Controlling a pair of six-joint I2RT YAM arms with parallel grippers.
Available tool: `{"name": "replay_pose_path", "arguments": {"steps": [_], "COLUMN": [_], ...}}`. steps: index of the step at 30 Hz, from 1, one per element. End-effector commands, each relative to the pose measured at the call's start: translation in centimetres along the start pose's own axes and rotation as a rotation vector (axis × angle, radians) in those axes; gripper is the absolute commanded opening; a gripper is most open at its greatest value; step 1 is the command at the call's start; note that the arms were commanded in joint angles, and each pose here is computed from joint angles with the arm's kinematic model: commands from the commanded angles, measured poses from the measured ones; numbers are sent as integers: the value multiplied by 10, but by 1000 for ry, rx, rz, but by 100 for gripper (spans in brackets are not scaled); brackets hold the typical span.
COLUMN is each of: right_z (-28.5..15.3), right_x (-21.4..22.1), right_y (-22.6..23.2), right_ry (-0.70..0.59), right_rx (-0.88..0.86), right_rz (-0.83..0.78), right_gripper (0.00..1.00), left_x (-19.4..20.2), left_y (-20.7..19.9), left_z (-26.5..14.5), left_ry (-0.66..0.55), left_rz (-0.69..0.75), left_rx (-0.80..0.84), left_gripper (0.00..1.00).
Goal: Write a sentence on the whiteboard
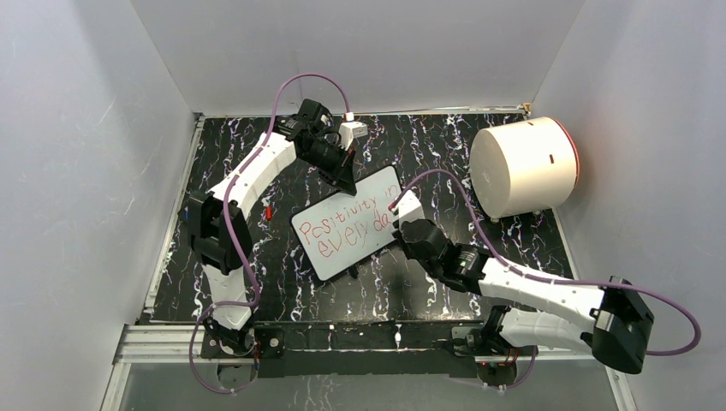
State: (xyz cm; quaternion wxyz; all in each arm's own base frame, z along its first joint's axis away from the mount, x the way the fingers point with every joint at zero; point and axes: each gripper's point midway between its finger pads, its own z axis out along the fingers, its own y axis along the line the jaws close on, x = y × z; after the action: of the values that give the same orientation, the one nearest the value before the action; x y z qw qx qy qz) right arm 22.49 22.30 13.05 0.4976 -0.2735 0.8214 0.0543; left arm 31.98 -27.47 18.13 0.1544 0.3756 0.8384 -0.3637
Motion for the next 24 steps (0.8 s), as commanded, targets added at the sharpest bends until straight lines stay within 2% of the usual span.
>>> {"name": "replay_pose_path", "arguments": {"steps": [1, 14, 24], "right_z": [-9, 1, 9], "right_x": [-28, -43, -42], "right_y": [-3, -7, -5], "right_ry": [-110, -163, -154], "right_rx": [-12, 35, 33], "right_rz": [63, 91, 96], "right_gripper": [0, 0, 0], "left_x": [29, 25, 25], "left_y": [8, 6, 7], "left_z": [15, 13, 15], "left_ry": [129, 117, 122], "left_rz": [-7, 4, -1], "left_rx": [-47, -48, -43], "left_gripper": [0, 0, 0]}}
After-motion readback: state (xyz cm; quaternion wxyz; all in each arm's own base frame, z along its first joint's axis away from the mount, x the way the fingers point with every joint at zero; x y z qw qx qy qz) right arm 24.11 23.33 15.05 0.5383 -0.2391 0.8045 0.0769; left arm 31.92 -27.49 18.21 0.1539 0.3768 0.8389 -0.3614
